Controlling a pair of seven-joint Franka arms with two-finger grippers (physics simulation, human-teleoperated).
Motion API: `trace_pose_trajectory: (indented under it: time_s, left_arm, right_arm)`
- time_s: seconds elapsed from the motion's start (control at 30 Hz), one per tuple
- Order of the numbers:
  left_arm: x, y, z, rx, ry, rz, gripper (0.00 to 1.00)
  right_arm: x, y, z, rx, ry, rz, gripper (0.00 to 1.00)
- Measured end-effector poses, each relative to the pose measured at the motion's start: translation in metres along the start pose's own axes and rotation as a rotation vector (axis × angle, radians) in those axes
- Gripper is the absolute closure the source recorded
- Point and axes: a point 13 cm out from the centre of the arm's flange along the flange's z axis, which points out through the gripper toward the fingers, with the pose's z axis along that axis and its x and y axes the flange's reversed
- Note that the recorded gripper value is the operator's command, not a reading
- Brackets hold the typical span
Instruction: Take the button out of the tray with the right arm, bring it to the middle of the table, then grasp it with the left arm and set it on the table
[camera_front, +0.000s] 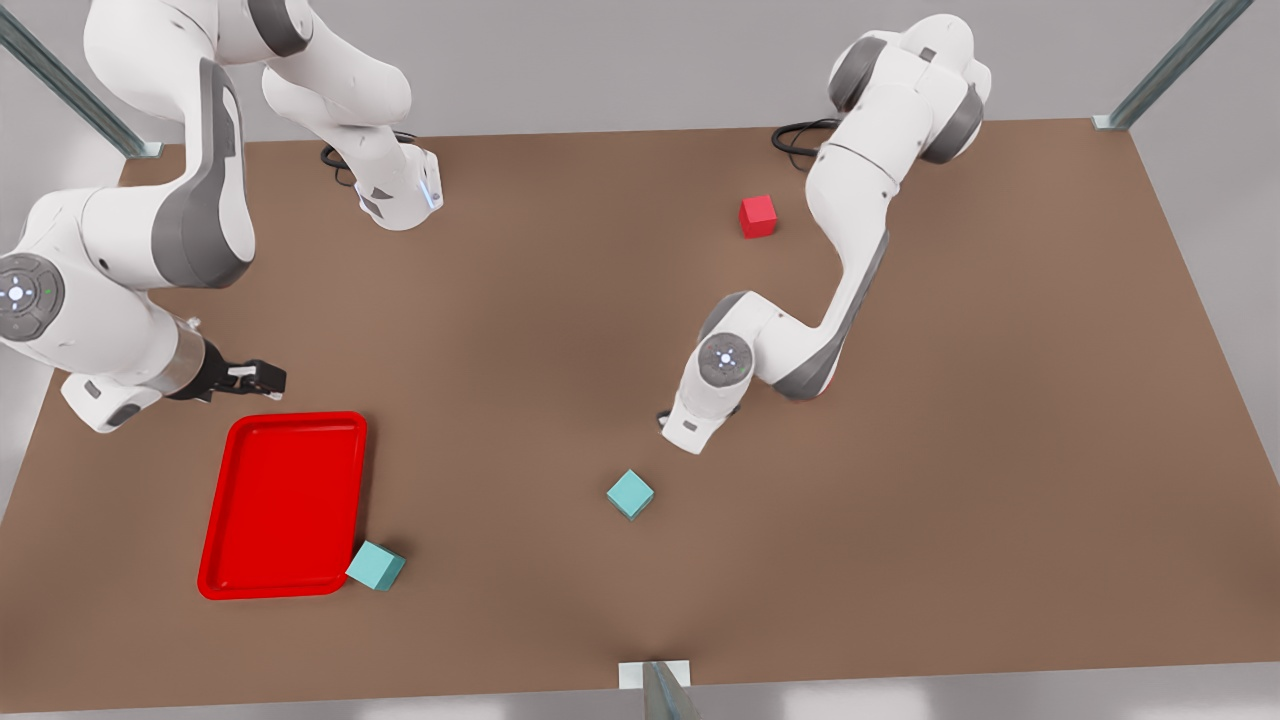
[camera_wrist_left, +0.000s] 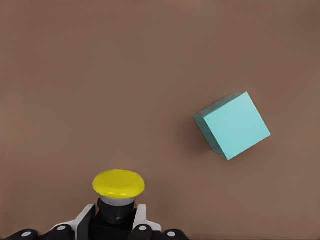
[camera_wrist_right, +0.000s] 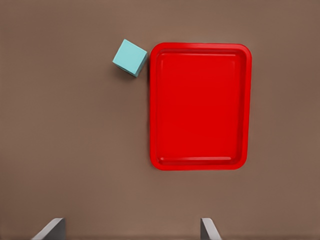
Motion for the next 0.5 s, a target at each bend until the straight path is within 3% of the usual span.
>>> trace_pose_trajectory:
  time_s: [0.2, 0.5]
  left_arm:
    - [-0.045, 0.005, -0.050, 0.058, -0.088, -0.173, 0.50]
    - [-0.092, 0.036, -0.009, -0.161, -0.466, -0.335, 0.50]
  right_arm:
    - [-0.003, 0.001, 0.002, -0.002, -0.008, 0.000, 0.00]
    - [-0.007, 0.000, 0.006, -0.010, -0.013, 0.005, 0.00]
